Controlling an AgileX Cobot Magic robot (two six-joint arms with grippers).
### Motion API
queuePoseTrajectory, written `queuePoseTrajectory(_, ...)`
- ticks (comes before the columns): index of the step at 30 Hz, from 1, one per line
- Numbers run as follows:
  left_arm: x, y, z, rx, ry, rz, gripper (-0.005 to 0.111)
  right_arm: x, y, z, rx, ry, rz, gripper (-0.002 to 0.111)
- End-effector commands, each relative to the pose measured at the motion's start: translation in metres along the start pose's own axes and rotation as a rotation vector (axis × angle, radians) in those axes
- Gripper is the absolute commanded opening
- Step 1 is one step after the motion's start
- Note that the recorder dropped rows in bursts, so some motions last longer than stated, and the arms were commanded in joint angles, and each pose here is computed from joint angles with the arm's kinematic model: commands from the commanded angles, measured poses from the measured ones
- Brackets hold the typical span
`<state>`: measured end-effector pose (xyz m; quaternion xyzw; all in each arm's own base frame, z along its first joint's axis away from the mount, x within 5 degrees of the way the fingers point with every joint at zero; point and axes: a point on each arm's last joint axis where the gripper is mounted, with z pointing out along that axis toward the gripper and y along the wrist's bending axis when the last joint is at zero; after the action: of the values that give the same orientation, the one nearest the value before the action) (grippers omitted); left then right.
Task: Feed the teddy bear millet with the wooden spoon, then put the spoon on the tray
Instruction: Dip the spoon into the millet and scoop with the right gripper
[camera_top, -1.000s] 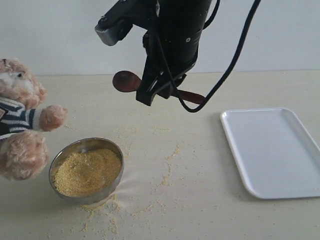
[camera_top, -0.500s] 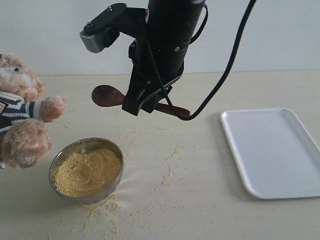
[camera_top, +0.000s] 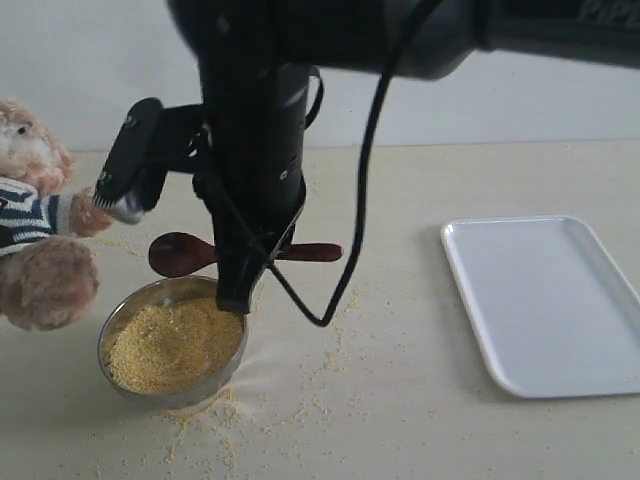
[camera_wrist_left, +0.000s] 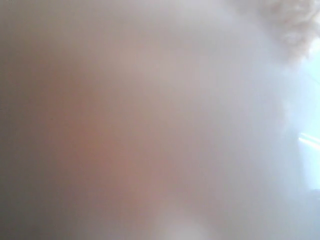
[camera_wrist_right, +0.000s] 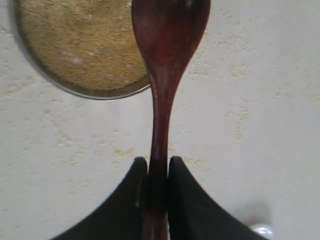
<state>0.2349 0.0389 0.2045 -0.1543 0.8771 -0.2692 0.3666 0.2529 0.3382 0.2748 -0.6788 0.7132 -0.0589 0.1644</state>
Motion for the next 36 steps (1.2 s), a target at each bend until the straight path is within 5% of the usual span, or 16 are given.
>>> queuePoseTrajectory(1, -0.004, 0.006, -0.001, -0.065, -0.031, -0.011, 0.005, -0.019, 0.009, 0.016, 0.183, 0.047, -0.127, 0.000)
queuePoseTrajectory(7, -0.003, 0.004, -0.001, -0.051, -0.026, -0.033, 0.005, -0.030, 0.034, 0.030, 0.175, 0.125, -0.215, 0.000)
queuePoseTrajectory(13, -0.003, 0.003, -0.001, -0.037, -0.021, -0.057, 0.005, -0.026, 0.031, 0.030, 0.220, 0.178, -0.186, 0.000)
queuePoseTrajectory(20, 0.001, 0.001, -0.003, 0.017, 0.032, -0.074, 0.005, -0.026, 0.032, 0.030, 0.226, 0.151, 0.014, 0.000)
queuePoseTrajectory(30, 0.000, 0.004, -0.004, -0.004, 0.014, -0.104, 0.005, -0.025, 0.033, 0.031, 0.212, 0.169, 0.024, 0.000)
queuePoseTrajectory(36, -0.008, 0.004, -0.004, 0.010, -0.065, -0.146, 0.005, -0.024, 0.038, 0.032, 0.105, 0.179, -0.179, 0.000)
